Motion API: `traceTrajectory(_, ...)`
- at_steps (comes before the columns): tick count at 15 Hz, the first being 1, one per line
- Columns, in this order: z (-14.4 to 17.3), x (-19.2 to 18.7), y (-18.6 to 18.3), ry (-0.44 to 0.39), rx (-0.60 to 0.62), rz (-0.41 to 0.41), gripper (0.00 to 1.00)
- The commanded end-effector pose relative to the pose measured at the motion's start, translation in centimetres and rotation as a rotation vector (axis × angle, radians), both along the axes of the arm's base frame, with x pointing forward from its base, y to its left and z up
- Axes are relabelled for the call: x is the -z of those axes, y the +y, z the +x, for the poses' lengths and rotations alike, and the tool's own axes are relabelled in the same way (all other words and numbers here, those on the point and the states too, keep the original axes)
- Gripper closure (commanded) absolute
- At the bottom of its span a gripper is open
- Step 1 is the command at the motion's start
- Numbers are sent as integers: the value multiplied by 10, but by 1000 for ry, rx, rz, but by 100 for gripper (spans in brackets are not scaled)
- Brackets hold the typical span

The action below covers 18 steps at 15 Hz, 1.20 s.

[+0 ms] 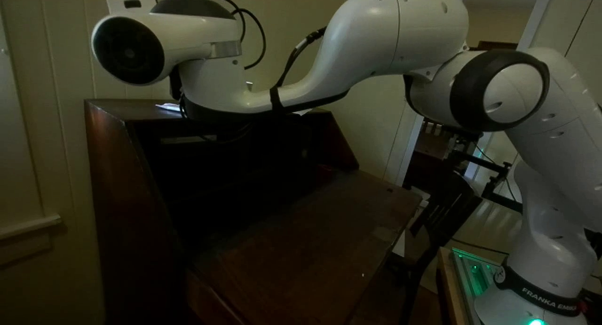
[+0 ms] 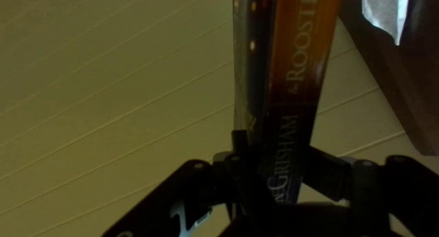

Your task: Move the book to the left then put it on the top shelf of the desk

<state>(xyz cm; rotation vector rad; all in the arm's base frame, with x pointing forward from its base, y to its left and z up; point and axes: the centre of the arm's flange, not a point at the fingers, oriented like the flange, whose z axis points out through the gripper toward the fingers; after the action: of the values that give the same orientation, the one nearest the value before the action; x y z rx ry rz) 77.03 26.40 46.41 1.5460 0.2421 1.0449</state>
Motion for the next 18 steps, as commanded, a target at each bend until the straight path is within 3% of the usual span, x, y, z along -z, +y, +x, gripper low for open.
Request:
traceTrajectory(1,3,4,1,2,-1,-4,66)
traceTrajectory(5,5,6,4,1,-3,-10,66)
traceTrajectory(6,11,8,1,0,-24,-59,91)
traceTrajectory(11,51,37,0,133,-235,-95,91)
traceTrajectory(14,66,48,-3,242,-328,-210,91)
traceTrajectory(18,71,53,1,298,-416,-279,91)
